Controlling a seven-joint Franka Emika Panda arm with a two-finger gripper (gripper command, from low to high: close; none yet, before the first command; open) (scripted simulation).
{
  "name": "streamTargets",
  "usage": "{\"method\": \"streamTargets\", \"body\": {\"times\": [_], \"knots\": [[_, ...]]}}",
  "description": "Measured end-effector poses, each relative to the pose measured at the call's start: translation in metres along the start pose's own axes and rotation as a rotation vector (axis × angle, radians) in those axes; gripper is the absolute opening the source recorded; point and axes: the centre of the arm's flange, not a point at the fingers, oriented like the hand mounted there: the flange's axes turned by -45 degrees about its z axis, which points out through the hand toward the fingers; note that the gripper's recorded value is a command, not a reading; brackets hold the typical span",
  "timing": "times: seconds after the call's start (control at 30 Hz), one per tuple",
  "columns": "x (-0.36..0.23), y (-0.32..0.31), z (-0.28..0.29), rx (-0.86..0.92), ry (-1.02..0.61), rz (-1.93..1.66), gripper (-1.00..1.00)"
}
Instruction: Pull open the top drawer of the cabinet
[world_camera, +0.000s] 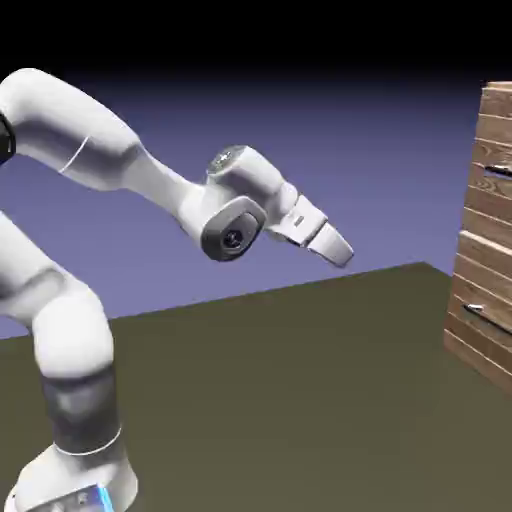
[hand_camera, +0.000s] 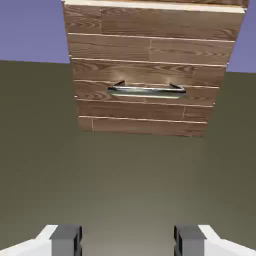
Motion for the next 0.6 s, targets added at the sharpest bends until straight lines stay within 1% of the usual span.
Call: {"method": "streamTargets", "body": {"times": [0.27, 0.43, 0.6], "knots": [[0.019, -0.051, 0.053, 0.008, -0.105, -0.704, 0.00], [0.022, -0.085, 0.087, 0.057, -0.150, -1.128, 0.00], [0.021, -0.120, 0.119, 0.128, -0.160, -1.540, 0.00]]}}
